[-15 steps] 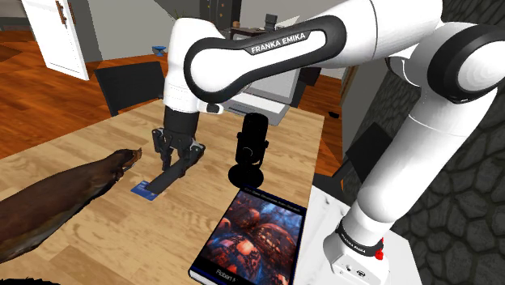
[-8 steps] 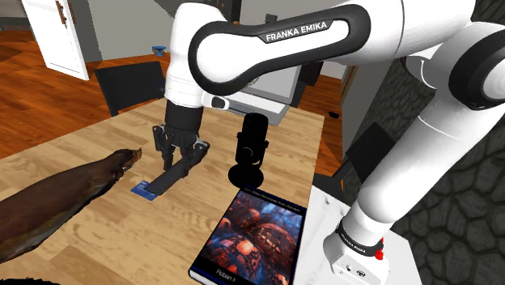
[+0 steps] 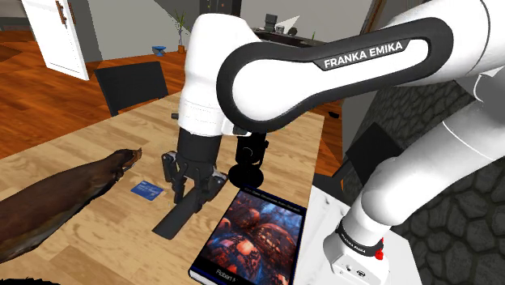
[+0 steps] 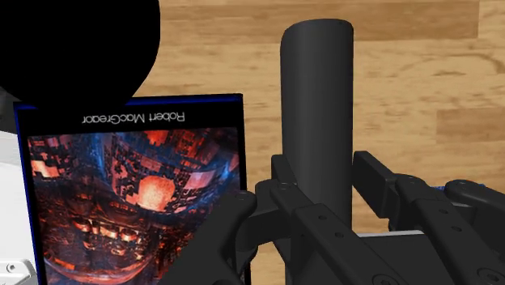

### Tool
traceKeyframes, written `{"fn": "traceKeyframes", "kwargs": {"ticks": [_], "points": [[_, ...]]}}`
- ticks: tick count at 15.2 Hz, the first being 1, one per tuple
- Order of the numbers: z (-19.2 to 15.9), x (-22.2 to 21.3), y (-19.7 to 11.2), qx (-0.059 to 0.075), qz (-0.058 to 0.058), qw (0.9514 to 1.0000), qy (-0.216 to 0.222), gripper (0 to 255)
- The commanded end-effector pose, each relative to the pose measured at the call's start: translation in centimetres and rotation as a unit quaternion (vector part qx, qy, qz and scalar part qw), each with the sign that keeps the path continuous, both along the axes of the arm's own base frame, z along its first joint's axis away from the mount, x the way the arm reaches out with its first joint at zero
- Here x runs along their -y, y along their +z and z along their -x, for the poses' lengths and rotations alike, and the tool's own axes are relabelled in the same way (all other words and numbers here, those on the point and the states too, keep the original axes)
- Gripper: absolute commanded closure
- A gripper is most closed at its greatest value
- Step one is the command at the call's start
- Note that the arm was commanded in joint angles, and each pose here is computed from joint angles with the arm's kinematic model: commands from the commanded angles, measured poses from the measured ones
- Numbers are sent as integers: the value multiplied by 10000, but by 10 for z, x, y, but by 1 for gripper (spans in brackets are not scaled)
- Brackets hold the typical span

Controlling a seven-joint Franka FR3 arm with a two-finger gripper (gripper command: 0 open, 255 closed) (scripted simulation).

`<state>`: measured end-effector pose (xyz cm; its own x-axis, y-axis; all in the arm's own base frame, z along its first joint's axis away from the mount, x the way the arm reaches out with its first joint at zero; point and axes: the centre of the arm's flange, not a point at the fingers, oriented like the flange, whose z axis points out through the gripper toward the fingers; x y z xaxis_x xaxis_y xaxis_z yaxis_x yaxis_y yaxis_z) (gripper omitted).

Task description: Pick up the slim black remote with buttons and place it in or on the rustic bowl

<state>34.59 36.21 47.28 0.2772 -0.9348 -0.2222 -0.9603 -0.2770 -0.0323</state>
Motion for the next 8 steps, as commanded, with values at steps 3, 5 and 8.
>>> {"fn": "traceKeyframes", "kwargs": {"ticks": [3, 5, 8], "points": [[50, -25, 2, 0, -4, 10000, -7, 255], [74, -35, 1, 0, -4, 10000, -7, 255], [110, -51, -1, 0, -4, 10000, -7, 255]]}}
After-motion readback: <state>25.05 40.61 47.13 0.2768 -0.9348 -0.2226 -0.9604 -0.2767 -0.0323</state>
